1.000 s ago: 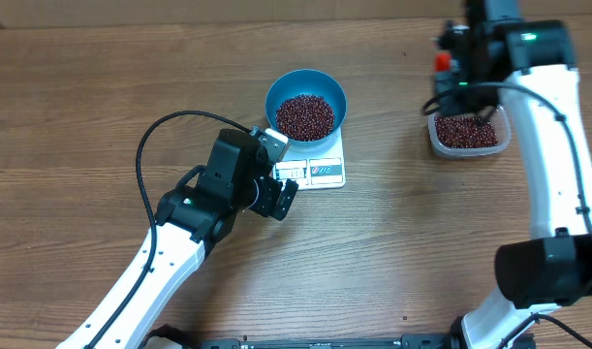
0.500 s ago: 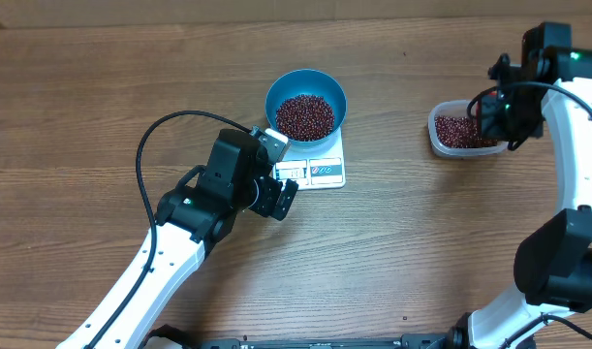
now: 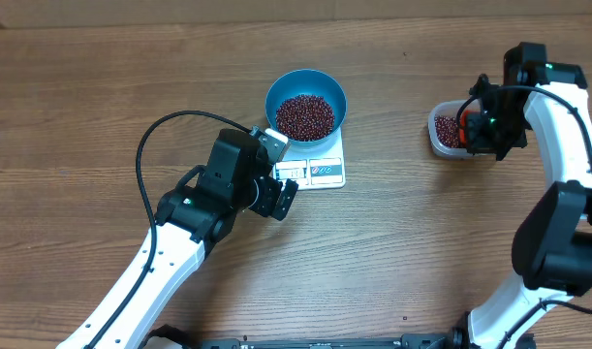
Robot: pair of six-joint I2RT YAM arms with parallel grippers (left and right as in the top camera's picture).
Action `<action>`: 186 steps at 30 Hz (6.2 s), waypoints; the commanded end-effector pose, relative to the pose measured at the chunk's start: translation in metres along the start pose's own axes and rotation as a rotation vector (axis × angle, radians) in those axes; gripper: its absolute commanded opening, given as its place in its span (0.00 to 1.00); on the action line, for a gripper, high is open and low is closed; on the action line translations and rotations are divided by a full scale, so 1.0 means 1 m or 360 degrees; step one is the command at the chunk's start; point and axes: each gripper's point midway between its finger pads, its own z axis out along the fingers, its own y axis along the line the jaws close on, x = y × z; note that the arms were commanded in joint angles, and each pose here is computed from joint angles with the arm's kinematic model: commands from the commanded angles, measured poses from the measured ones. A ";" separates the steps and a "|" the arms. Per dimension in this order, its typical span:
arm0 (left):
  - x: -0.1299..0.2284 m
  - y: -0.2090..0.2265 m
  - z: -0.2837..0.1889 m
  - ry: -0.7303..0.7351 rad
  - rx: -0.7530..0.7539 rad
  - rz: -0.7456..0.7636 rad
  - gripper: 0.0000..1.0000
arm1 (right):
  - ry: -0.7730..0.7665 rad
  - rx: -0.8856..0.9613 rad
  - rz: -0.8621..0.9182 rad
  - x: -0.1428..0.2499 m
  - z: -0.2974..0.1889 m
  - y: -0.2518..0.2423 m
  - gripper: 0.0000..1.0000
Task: Scoop item into bowl and weigh 150g on scale
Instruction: 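Dip the red scoop into the beans in the tub and fill it, then lift the filled scoop and carry it over the blue bowl, then tilt the scoop slightly over the bowl to trickle beans in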
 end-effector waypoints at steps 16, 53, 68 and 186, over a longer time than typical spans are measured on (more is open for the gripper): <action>0.002 0.003 0.002 0.0009 -0.0014 0.0000 1.00 | 0.0075 -0.0241 -0.0143 -0.002 0.034 0.021 0.04; 0.002 0.003 0.002 0.0009 -0.0014 0.0000 0.99 | -0.0212 -0.0889 0.0121 -0.011 -0.022 0.007 0.04; 0.002 0.003 0.002 0.0010 -0.0014 0.0000 1.00 | -0.0455 -0.1105 0.0039 -0.010 -0.083 0.031 0.04; 0.002 0.003 0.002 0.0014 -0.0014 0.0000 1.00 | -0.0689 -0.0222 -0.0728 -0.051 -0.054 0.288 0.04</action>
